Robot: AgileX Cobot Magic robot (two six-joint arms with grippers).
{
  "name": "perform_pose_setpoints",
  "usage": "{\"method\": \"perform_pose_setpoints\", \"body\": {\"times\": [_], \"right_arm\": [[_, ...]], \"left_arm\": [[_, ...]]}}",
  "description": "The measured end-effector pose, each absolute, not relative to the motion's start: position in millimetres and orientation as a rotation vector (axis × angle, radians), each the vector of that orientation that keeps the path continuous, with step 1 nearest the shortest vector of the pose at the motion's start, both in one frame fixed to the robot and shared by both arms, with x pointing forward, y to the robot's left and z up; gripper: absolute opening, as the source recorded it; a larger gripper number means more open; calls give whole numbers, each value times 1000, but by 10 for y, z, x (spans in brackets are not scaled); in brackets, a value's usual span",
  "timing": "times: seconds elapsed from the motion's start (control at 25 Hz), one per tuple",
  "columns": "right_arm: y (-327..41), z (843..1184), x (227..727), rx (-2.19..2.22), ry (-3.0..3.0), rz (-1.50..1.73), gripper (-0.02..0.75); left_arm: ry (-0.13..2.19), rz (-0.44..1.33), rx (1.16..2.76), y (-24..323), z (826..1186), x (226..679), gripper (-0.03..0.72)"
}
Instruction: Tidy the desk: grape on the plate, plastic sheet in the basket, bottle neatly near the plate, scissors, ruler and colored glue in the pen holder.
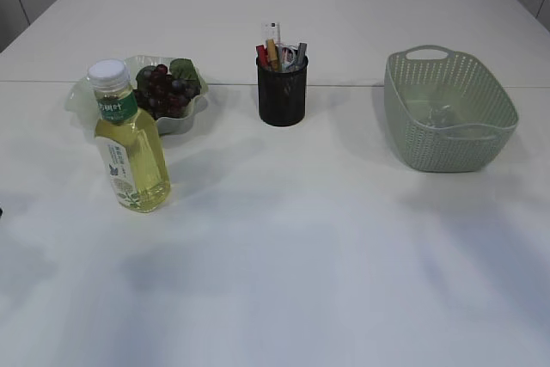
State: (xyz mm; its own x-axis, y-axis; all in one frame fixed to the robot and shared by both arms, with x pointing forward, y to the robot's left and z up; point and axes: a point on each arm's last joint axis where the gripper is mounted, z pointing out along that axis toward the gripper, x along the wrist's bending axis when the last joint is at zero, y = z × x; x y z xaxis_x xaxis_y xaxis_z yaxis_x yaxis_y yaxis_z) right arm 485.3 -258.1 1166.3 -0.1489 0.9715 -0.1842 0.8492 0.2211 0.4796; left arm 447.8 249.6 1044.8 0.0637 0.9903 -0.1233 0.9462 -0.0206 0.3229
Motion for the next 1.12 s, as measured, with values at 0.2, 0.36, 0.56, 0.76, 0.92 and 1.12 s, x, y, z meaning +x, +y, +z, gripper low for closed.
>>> {"method": "perform_pose_setpoints", "body": {"times": [0.2,0.36,0.56,0.76,0.92,1.12], "right_arm": [[-2725,11748,4253,1666,1984,449,349],[-2823,11739,3829,1653,1934,520,349],[-2945,11701,3312,1623,1853,628,349],[-3064,11683,2795,1574,1748,766,349],[-3158,11684,2366,1506,1641,904,349],[-3213,11643,1987,1436,1558,1054,349]], "left_arm": [[1881,295,1987,2551,10650,4330,470],[1819,375,1935,2600,10840,4153,474],[1734,460,1844,2666,11081,3845,475],[1681,506,1788,2766,11252,3378,475],[1600,627,1710,2881,11298,2999,475],[1559,684,1664,2973,11164,2644,475]]}}
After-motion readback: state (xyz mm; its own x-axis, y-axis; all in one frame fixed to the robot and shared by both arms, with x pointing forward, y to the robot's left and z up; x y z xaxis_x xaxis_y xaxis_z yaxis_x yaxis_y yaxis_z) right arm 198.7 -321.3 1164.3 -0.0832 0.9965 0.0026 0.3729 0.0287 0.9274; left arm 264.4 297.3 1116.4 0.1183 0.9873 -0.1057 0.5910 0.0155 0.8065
